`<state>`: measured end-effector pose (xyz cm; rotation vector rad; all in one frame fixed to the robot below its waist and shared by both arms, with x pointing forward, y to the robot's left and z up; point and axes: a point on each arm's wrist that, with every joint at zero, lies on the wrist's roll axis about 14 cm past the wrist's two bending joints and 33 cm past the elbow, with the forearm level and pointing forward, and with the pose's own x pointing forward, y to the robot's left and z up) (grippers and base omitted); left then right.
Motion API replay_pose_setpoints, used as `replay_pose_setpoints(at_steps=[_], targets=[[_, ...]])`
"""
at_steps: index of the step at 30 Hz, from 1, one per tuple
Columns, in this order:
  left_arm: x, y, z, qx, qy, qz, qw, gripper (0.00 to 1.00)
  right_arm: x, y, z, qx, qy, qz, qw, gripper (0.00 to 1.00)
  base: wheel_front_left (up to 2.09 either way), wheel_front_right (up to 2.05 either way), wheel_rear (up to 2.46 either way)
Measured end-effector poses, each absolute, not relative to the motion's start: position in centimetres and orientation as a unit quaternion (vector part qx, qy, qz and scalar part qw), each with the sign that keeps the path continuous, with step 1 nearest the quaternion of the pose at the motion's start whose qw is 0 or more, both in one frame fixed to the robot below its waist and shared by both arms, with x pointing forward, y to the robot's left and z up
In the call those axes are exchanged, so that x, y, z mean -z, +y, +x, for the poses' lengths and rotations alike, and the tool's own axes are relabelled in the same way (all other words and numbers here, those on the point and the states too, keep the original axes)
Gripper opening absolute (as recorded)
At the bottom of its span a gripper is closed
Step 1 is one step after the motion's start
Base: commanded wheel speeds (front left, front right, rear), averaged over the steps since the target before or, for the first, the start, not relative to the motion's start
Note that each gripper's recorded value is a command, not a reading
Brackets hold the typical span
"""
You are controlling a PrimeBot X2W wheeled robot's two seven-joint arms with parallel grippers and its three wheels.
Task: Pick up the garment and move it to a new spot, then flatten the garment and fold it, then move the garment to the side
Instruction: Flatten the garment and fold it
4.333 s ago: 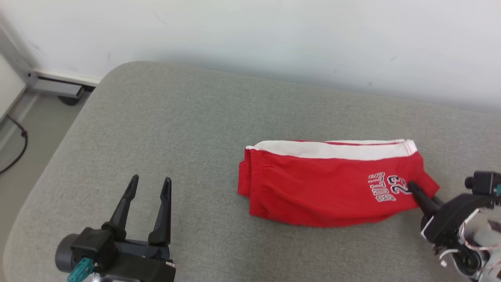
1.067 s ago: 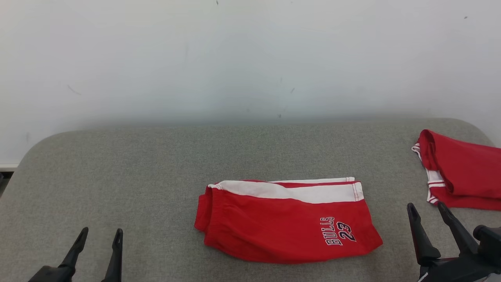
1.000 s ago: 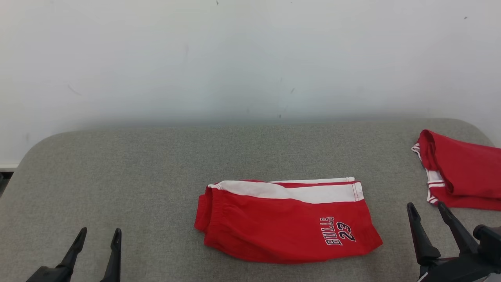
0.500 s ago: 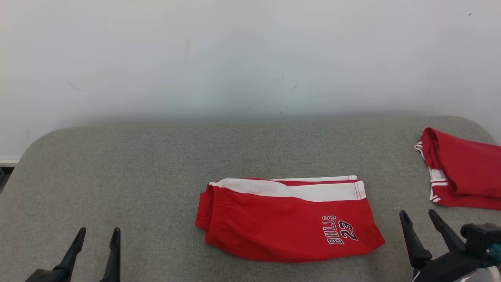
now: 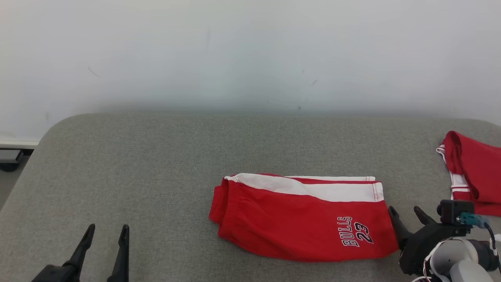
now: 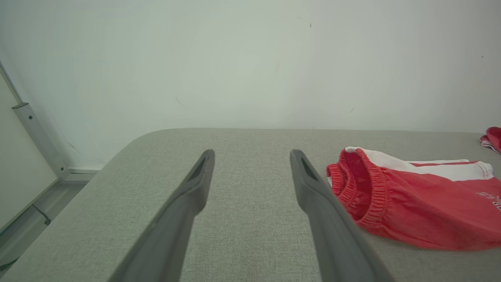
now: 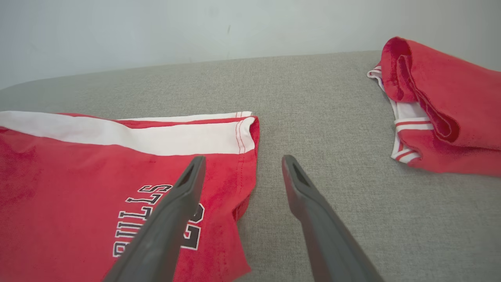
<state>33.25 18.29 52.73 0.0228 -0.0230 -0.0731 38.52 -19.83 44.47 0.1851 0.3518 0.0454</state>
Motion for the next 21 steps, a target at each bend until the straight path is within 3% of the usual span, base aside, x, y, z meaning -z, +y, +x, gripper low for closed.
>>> replay_pose_setpoints(at_steps=[21], targets=[[-51.7,18.7,34.5,0.029,0.005,0.008,1.000,1.00,-37.0,-16.2,41.9,-0.047,0.322,0.104,0.940,1.00,0.00,0.00,0.00]])
